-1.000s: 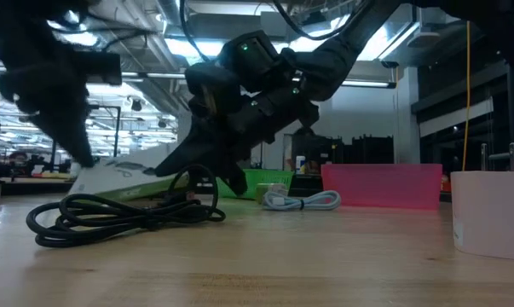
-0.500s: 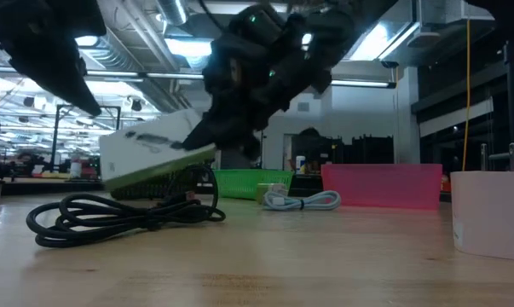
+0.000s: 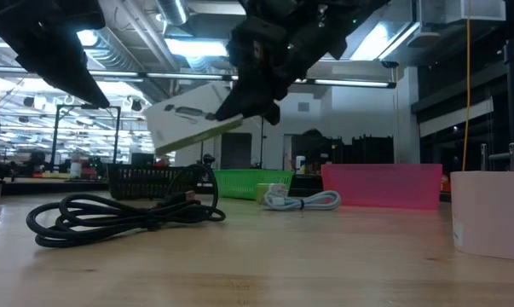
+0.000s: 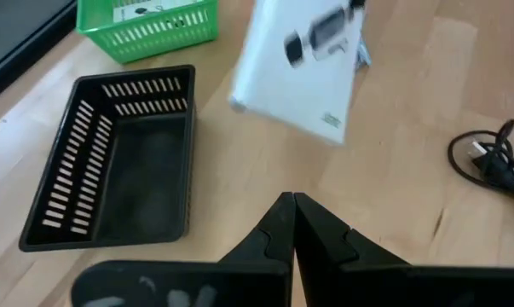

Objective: Pick and place items into bin
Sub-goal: Put the white card reader box into the green bin

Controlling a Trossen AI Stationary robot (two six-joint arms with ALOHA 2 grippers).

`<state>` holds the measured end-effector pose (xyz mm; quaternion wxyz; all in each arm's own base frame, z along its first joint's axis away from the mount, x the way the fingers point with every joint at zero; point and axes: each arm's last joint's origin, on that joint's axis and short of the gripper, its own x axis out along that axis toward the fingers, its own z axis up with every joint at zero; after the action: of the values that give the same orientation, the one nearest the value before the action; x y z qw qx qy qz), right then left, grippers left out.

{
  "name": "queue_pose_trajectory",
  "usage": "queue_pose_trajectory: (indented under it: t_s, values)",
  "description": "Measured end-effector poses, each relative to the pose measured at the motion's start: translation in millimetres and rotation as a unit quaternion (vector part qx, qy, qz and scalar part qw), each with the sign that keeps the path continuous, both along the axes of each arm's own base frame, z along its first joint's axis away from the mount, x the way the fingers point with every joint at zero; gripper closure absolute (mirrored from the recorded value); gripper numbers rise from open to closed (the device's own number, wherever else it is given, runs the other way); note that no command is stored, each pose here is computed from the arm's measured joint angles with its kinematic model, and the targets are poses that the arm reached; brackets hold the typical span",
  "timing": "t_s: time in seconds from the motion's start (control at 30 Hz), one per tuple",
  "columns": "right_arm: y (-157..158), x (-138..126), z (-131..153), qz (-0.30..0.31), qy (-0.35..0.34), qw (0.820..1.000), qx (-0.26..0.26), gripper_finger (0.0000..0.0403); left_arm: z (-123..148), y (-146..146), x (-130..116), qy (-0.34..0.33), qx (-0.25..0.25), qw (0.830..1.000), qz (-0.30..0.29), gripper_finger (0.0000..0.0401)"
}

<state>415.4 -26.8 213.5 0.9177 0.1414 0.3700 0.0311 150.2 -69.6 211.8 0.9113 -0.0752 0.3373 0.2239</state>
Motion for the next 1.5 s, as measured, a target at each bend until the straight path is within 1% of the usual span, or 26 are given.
queue_pose_trajectory:
  t_s: [0.17,0.33,0.43,0.57,0.7,0.77,0.9,1.03,1.17,1.3,1.5]
  values:
    - [-11,-10,12,-0.007,0.008,1.000,-0.014,0.0397,0,0,0,-0.003,0.003,1.000,0.003,0.0399]
    - [-20,-18,21,-0.036,0.018,0.998,-0.045,0.0397,1,2,0,-0.009,0.022,1.000,0.013,0.0399]
    - [-21,-22,17,-0.054,0.022,0.996,-0.061,0.0397,1,2,0,-0.004,0.037,0.999,0.002,0.0399]
    - [-20,-24,5,-0.059,0.021,0.996,-0.057,0.0397,1,2,0,-0.001,0.056,0.998,-0.005,0.0399]
    - [-20,-24,2,-0.059,0.007,0.997,-0.058,0.0397,1,1,2,-0.008,0.058,0.998,-0.013,0.0399]
    - [-20,-23,3,-0.059,0.001,0.996,-0.060,0.0397,-6,-1,4,-0.022,0.061,0.997,-0.029,0.0399]
    - [-21,-22,4,-0.055,-0.010,0.996,-0.064,0.0397,-26,-4,7,-0.046,0.047,0.994,-0.084,0.0399]
    - [-21,-22,4,-0.059,-0.010,0.996,-0.061,0.0397,-37,-3,4,-0.071,0.052,0.990,-0.108,0.0399]
    - [-21,-22,5,-0.062,-0.010,0.996,-0.059,0.0397,-32,-2,2,-0.082,0.058,0.986,-0.130,0.0399]
    - [-26,-23,6,-0.097,-0.007,0.993,-0.072,0.0397,-23,-1,-2,-0.098,0.066,0.978,-0.171,0.0399]
    - [-40,-29,14,-0.125,-0.012,0.989,-0.072,0.0397,-12,3,-9,-0.121,0.089,0.969,-0.195,0.0399]
